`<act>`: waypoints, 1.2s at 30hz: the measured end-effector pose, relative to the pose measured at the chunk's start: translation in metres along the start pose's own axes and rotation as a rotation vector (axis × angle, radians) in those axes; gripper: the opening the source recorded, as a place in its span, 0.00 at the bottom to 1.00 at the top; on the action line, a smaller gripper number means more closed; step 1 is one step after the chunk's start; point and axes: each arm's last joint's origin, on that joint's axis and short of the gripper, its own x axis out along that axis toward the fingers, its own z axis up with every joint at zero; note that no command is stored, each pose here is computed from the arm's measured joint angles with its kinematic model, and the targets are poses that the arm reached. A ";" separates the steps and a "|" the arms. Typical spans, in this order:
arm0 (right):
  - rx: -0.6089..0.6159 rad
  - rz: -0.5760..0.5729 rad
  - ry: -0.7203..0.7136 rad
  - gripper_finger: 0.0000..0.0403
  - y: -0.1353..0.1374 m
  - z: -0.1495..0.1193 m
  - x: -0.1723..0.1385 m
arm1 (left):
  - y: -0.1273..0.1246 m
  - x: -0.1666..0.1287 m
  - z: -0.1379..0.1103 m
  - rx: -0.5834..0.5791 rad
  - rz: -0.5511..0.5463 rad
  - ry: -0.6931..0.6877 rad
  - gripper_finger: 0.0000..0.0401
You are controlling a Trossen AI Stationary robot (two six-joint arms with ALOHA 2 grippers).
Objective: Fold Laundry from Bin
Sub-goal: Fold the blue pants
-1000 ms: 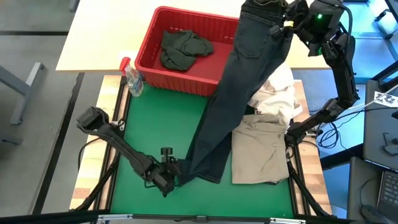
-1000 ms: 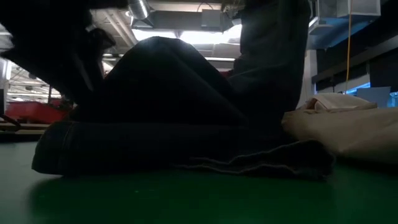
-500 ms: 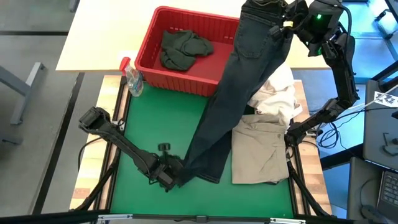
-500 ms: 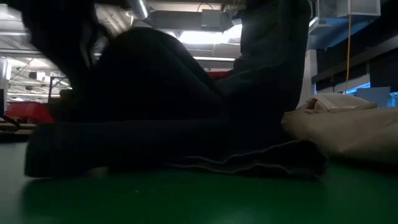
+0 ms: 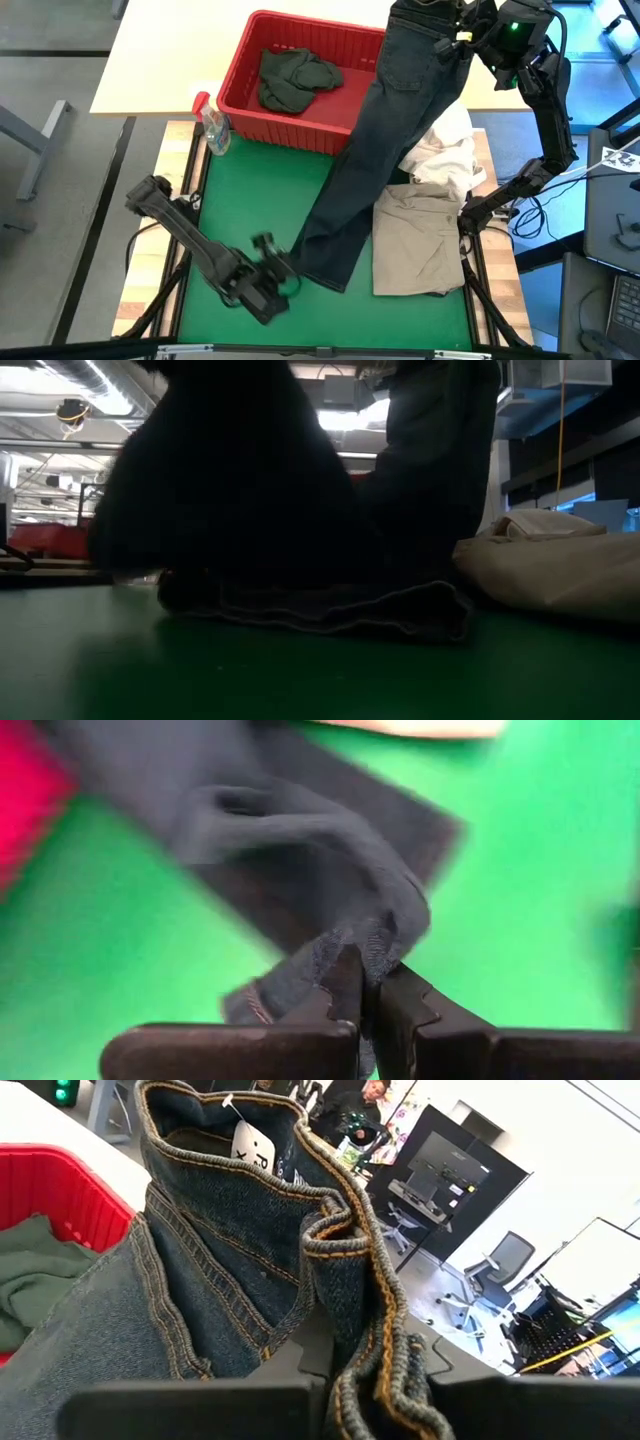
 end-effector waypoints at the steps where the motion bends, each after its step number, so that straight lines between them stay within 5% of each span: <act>1: 0.002 0.000 0.000 0.11 0.000 0.000 0.000 | -0.009 0.010 -0.001 0.011 -0.048 -0.012 0.01; 6: 0.011 0.007 -0.003 0.11 0.000 0.000 0.000 | -0.013 0.022 -0.008 0.064 -0.149 0.105 0.01; 11: 0.051 0.029 -0.013 0.11 0.001 0.000 0.000 | 0.033 -0.030 0.000 0.137 0.077 0.263 0.01; 17: 0.066 0.026 -0.027 0.11 0.000 0.002 0.000 | 0.092 -0.097 0.054 0.045 0.130 -0.180 0.01; 21: 0.079 0.019 -0.045 0.11 0.000 0.004 0.000 | 0.115 -0.137 0.062 0.042 0.195 -0.328 0.01; 25: 0.075 0.041 -0.054 0.11 0.001 0.004 0.001 | 0.117 -0.147 0.057 0.147 0.270 -0.361 0.00; 32: 0.063 0.037 -0.065 0.11 0.002 0.006 0.005 | 0.145 -0.161 0.065 0.287 0.616 -0.474 0.00; 36: 0.085 -0.008 -0.113 0.11 -0.003 0.010 0.009 | 0.164 -0.164 0.065 0.282 0.579 -0.428 0.00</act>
